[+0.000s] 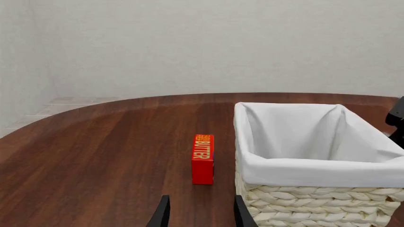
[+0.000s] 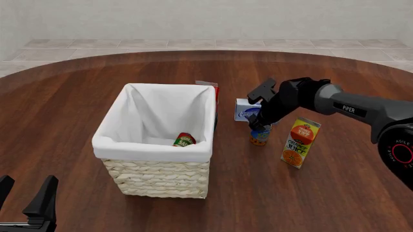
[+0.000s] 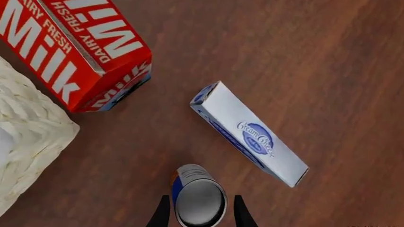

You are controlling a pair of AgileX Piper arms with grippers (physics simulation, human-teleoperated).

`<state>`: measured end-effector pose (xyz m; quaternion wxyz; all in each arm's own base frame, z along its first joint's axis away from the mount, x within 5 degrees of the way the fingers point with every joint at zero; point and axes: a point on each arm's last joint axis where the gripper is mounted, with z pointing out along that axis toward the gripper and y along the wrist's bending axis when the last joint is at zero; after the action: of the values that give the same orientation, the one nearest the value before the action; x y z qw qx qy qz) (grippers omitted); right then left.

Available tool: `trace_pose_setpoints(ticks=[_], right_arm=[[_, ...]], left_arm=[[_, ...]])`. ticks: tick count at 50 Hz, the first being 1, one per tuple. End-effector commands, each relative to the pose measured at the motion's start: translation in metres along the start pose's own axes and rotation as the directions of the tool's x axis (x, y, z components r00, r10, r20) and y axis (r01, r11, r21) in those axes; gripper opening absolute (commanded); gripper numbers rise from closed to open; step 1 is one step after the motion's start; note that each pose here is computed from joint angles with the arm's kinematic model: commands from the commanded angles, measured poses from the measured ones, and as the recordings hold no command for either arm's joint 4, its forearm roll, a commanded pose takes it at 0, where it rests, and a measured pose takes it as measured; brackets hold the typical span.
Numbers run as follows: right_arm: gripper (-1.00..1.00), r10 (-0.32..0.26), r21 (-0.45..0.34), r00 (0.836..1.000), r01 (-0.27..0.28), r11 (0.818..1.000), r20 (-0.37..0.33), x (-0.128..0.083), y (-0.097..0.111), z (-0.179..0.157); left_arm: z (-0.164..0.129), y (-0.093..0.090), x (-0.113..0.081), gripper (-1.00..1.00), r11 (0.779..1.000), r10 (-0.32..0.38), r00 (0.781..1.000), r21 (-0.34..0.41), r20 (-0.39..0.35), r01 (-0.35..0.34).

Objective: Pick up the alphabet soup and the tomato sauce, and put them in the basket.

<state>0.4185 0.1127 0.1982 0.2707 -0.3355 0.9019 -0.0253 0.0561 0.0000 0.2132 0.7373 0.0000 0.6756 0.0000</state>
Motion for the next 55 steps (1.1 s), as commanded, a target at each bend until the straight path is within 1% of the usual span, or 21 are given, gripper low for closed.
trace_pose_setpoints(ticks=[1, 12, 40, 55], right_arm=[[1.00, 0.002, -0.002, 1.000, -0.002, 1.000, -0.007, 0.003, 0.001, 0.005], [1.00, 0.006, 0.002, 1.000, -0.006, 1.000, -0.011, 0.007, -0.002, 0.009], [1.00, 0.008, -0.010, 1.000, -0.008, 1.000, -0.023, 0.014, 0.006, 0.017], [1.00, 0.014, -0.013, 0.999, -0.014, 1.000, -0.034, 0.018, 0.006, 0.026]], left_arm=[[0.000, 0.000, 0.000, 1.00, 1.000, 0.000, 1.000, 0.000, 0.000, 0.000], [0.000, 0.000, 0.000, 1.00, 1.000, 0.000, 1.000, 0.000, 0.000, 0.000], [0.000, 0.000, 0.000, 1.00, 1.000, 0.000, 1.000, 0.000, 0.000, 0.000], [0.000, 0.000, 0.000, 1.00, 1.000, 0.000, 1.000, 0.000, 0.000, 0.000]])
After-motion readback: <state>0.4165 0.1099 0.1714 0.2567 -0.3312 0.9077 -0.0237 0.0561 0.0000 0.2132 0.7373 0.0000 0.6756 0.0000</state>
